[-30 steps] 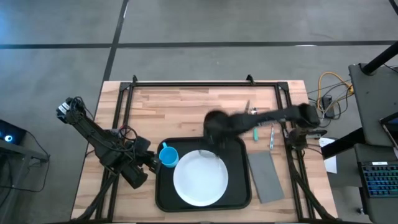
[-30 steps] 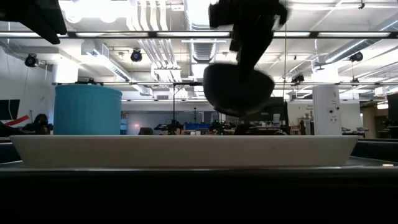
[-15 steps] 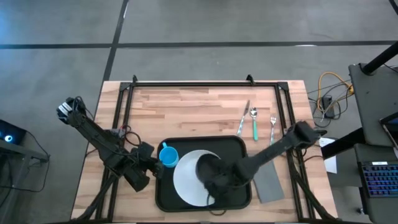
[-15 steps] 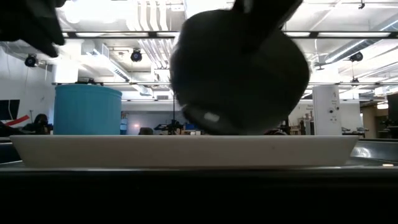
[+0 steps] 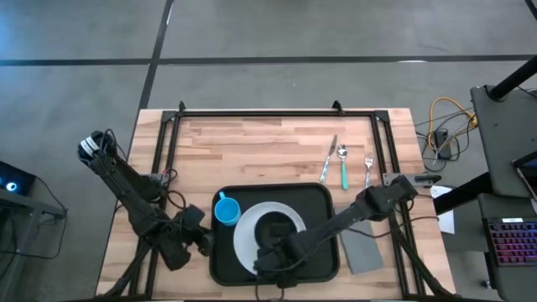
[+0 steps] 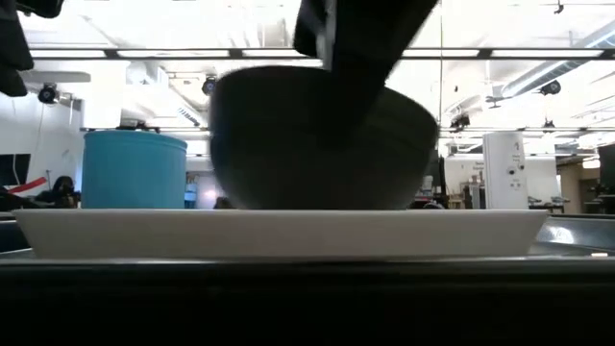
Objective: Set up tray
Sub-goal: Put the bowl on top of the tray, then put the napkin on top of the tray
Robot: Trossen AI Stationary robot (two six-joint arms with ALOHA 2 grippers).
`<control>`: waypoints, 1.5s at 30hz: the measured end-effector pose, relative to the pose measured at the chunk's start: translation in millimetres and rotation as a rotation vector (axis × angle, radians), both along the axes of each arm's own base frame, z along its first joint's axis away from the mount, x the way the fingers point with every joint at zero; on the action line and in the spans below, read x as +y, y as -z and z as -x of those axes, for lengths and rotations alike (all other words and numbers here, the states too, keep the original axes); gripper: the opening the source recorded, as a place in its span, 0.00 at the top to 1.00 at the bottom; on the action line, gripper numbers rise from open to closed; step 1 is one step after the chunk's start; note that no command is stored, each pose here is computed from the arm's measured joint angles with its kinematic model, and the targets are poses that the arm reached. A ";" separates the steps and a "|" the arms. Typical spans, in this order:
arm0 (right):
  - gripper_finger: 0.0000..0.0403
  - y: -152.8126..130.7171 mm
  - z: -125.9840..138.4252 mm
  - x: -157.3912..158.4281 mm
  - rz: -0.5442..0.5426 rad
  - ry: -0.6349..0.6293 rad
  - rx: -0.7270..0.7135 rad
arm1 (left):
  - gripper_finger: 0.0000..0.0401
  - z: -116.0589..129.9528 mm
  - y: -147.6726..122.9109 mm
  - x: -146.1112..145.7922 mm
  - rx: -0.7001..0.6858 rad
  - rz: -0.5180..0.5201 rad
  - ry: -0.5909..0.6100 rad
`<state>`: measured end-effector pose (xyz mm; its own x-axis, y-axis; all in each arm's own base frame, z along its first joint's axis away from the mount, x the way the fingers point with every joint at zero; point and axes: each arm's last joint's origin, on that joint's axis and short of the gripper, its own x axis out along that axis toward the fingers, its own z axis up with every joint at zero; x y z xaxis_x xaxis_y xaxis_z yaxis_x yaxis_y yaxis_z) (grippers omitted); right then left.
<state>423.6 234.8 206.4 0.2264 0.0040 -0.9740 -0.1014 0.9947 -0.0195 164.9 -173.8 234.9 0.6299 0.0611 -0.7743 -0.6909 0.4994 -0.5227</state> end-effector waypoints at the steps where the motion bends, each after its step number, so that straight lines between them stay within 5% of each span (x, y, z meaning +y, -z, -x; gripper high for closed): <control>1: 0.97 -0.7 -2.7 1.6 -0.009 -0.002 -0.010 | 0.79 0.4 0.3 -0.3 0.001 0.000 0.002; 15: 0.76 -22.3 -4.8 2.9 -0.023 0.019 -0.047 | 0.79 -0.4 -1.4 -1.2 -0.009 0.006 0.003; 23: 0.71 -62.6 18.0 -9.4 0.091 0.281 -0.125 | 0.79 -0.9 -1.9 -1.7 -0.018 0.010 0.002; 28: 0.74 -95.5 36.6 -42.1 0.203 0.577 -0.181 | 0.79 -1.1 -2.1 -1.4 -0.028 0.000 -0.002; 38: 0.80 -152.8 71.2 -123.6 -0.046 0.866 -0.105 | 0.79 -1.1 -2.5 -1.6 -0.050 -0.017 -0.010; 45: 0.75 -116.8 111.6 -125.8 -0.130 0.933 0.236 | 0.79 4.3 -2.9 -7.1 -0.059 -0.013 0.016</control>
<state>312.0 109.0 323.2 -0.0082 0.0324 -0.9994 0.7422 0.6699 0.0156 160.6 -181.0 237.8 0.6754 0.0600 -0.7350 -0.6509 0.5172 -0.5558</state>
